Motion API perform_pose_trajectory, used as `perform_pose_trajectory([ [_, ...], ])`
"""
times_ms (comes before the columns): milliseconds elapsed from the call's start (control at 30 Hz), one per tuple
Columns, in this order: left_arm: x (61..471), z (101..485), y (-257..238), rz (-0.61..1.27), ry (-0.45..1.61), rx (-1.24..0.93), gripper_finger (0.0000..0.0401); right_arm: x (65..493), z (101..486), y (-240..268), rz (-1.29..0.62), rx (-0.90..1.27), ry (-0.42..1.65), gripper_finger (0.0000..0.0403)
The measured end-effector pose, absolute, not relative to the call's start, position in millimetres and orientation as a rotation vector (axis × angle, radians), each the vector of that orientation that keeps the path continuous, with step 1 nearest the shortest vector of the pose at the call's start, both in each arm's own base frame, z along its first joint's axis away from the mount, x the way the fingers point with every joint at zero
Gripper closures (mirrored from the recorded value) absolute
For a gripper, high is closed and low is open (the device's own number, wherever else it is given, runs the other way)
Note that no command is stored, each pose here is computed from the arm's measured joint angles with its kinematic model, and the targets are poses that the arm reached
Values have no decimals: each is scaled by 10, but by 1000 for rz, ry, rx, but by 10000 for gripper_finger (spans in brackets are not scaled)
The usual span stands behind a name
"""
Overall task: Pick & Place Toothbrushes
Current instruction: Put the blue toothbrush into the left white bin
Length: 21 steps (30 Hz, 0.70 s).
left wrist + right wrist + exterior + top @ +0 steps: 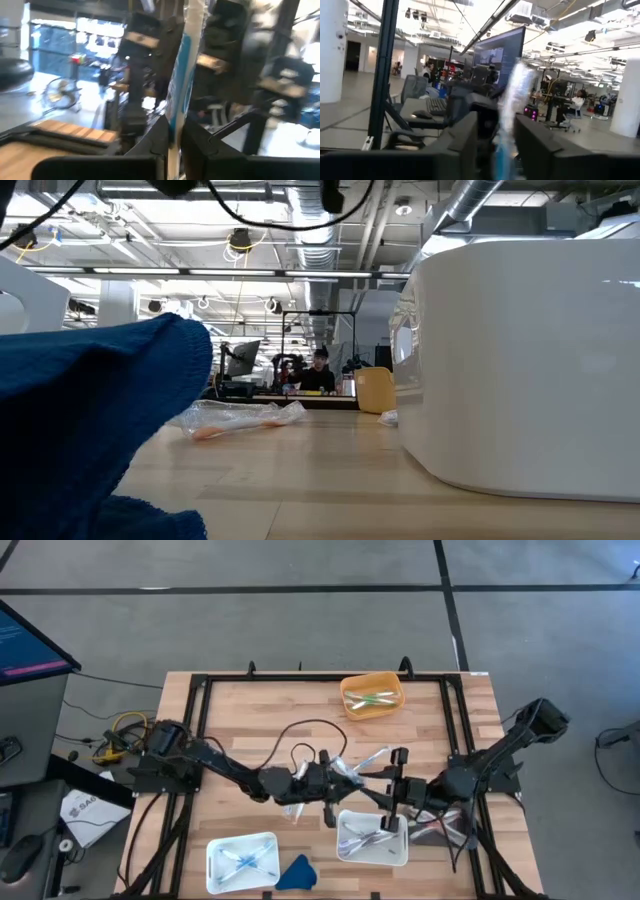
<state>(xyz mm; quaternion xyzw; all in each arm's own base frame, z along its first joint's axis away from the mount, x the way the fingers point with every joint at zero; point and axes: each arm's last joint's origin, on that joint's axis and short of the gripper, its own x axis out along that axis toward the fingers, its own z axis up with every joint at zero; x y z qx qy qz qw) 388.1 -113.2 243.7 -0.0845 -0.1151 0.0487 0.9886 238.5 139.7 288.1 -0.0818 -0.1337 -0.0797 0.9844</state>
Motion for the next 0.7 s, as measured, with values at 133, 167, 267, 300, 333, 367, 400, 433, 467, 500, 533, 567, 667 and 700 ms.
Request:
perform_pose_trajectory([
  [133, 3752, 2654, -1141, 172, -181, -137, 384, 2380, 2978, 1497, -215, -161, -216, 219],
  [167, 3701, 2725, -1149, 195, -167, -125, 384, 2369, 3004, 1523, -241, -156, -203, 201],
  [267, 3529, 2917, -1183, 233, -106, -97, 384, 2321, 3070, 1601, -291, -143, -183, 155],
  [300, 3464, 2965, -1194, 248, -75, -96, 384, 2300, 3081, 1632, -292, -161, -177, 145],
  [333, 3394, 3003, -1207, 265, -38, -95, 384, 2272, 3088, 1666, -296, -189, -169, 136],
  [367, 3331, 3028, -1214, 275, -3, -104, 384, 2241, 3093, 1700, -303, -226, -159, 130],
  [400, 3252, 3059, -1220, 278, 37, -121, 384, 2211, 3106, 1732, -311, -260, -151, 125],
  [433, 3175, 3084, -1223, 280, 72, -149, 384, 2182, 3131, 1759, -322, -285, -148, 121],
  [467, 3098, 3111, -1223, 278, 104, -190, 384, 2154, 3161, 1783, -335, -297, -148, 119],
  [500, 3014, 3132, -1227, 278, 139, -231, 384, 2124, 3189, 1803, -347, -304, -148, 118],
  [533, 2929, 3142, -1234, 278, 177, -270, 384, 2099, 3213, 1817, -363, -315, -145, 117],
  [567, 2851, 3147, -1241, 282, 210, -315, 384, 2077, 3233, 1825, -381, -329, -140, 117],
  [667, 2638, 3131, -1265, 271, 325, -473, 384, 2037, 3275, 1812, -440, -400, -115, 117],
  [700, 2574, 3119, -1279, 263, 368, -533, 384, 2032, 3283, 1803, -458, -427, -103, 117],
])
